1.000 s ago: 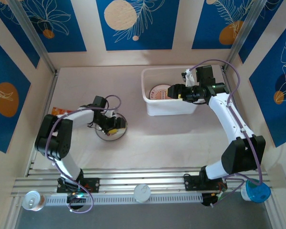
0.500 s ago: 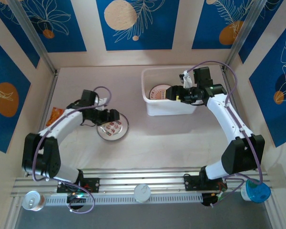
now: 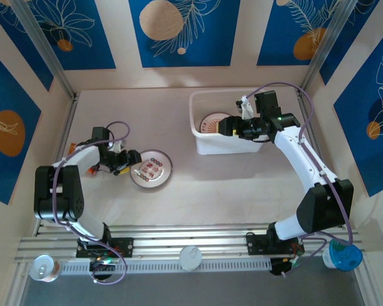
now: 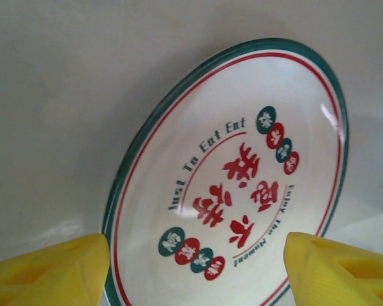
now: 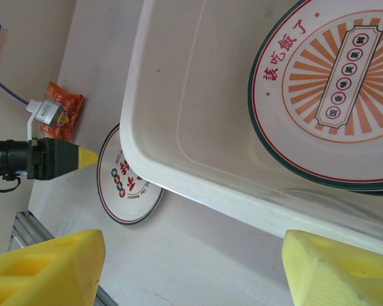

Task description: Place the plates into the plastic bin on the countertop

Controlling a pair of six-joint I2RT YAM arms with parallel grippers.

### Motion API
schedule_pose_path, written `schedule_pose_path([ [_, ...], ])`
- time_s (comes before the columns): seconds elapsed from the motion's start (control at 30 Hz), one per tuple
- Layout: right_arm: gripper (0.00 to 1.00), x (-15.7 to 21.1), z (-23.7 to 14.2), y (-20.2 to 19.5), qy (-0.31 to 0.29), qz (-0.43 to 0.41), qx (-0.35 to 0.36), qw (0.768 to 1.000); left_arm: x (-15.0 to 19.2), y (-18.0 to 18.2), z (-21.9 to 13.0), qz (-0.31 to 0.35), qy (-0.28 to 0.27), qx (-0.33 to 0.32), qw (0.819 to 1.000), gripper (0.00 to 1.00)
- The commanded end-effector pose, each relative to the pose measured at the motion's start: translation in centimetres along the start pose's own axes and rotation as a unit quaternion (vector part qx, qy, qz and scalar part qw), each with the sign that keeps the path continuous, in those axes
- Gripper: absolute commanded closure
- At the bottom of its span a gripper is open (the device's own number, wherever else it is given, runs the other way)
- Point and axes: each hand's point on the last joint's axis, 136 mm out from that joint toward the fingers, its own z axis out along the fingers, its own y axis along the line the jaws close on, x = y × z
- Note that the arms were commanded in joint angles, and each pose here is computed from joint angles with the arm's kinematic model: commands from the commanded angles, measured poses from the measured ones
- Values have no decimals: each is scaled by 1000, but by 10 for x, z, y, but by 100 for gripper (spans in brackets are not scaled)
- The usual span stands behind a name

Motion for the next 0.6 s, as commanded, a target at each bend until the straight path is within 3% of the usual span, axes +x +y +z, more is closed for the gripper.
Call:
schedule_pose_path([
  [0.0, 26, 6, 4, -2, 8, 6, 2, 1000, 0, 10, 7, 11, 2, -11, 1000, 29],
  [0.23, 26, 4, 9, -2, 13, 9, -1, 1000, 7, 13, 10, 14, 14, -9, 1000, 32],
  [0.57, 26, 5, 12, -1, 17, 10, -1, 1000, 3, -4, -12, 28, -10, 3, 1000, 30],
])
